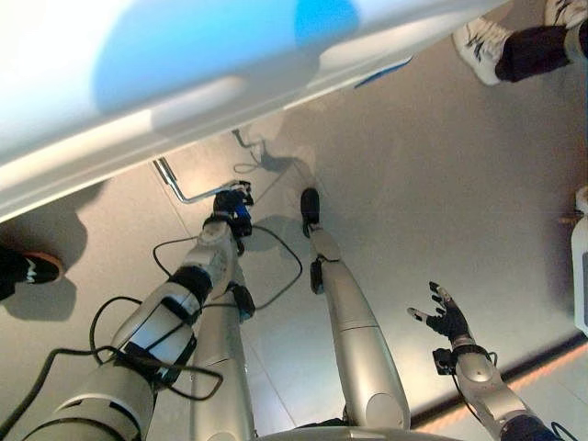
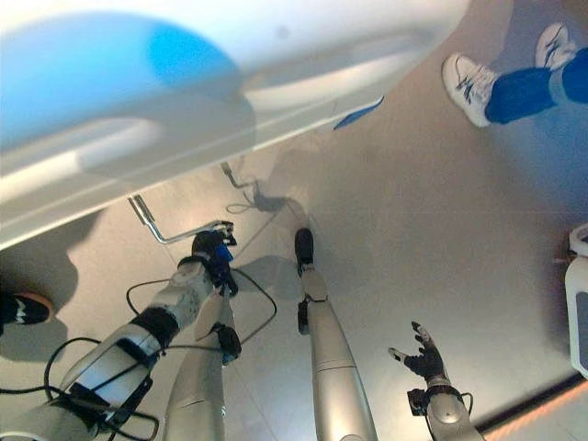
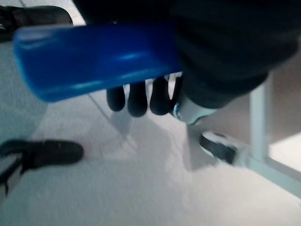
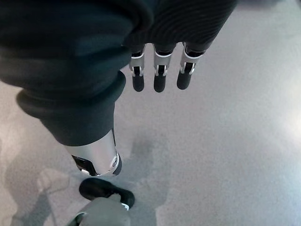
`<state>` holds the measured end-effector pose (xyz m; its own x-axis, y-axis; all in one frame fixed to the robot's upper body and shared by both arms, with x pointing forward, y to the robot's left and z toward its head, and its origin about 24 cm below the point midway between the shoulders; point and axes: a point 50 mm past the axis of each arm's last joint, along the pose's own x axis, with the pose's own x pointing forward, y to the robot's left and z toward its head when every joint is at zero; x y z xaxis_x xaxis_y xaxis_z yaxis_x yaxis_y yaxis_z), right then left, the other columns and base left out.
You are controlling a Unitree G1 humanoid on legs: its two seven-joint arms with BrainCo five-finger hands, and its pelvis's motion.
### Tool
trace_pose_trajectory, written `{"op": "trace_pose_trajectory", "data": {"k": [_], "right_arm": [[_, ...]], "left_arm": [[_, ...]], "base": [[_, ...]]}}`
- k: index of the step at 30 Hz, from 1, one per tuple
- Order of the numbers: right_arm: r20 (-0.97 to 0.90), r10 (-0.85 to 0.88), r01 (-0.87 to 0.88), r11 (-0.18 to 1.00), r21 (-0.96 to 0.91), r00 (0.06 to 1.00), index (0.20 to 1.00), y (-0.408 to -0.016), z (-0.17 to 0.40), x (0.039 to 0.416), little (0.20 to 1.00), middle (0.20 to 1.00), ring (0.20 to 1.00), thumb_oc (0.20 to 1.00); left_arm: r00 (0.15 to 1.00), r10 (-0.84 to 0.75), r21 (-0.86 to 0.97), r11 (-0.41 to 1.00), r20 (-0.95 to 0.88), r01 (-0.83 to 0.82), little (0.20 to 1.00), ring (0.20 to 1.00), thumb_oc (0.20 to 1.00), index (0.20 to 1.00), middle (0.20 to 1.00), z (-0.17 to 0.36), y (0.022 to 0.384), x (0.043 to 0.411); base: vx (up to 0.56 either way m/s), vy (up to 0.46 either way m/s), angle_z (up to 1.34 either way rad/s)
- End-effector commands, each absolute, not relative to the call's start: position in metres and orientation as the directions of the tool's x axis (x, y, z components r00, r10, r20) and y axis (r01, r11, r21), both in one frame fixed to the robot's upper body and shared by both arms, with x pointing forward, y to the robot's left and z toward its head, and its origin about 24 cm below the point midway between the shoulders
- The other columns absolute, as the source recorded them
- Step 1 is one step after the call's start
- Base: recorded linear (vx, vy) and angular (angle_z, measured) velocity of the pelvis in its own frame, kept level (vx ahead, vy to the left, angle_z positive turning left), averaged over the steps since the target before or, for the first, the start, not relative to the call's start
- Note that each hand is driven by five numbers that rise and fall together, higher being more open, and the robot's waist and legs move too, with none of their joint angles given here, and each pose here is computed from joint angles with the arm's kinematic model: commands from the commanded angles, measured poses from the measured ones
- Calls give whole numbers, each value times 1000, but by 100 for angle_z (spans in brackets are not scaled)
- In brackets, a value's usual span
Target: Raise the hospital bed
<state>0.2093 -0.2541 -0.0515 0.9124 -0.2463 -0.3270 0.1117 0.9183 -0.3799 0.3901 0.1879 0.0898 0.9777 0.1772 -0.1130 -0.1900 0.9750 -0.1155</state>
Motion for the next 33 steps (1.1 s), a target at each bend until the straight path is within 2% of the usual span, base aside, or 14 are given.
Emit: {"op": "trace_pose_trajectory", "data": {"k": [1,13,33], "right_arm": [[-313,-264,129,911,-390,913,1000,-265,-48,197,1000,1000,1000,1000],[-305,-203,75,921,-383,930,1000,-251,-48,208,1000,1000,1000,1000],[-367,-154,18,937,-349,917,1000,-234,-63,209,1000,1000,1000,1000]], "left_arm": [[980,200,-142,971,21,-195,200,200,200,200,200,136,187,407],[920,390,-99,915,-27,-390,200,200,200,200,200,132,252,397],[864,501,-32,864,-58,-503,200,200,200,200,200,118,304,373]], "base": [[10,57,0],[-1,71,3],[-6,46,11]]}}
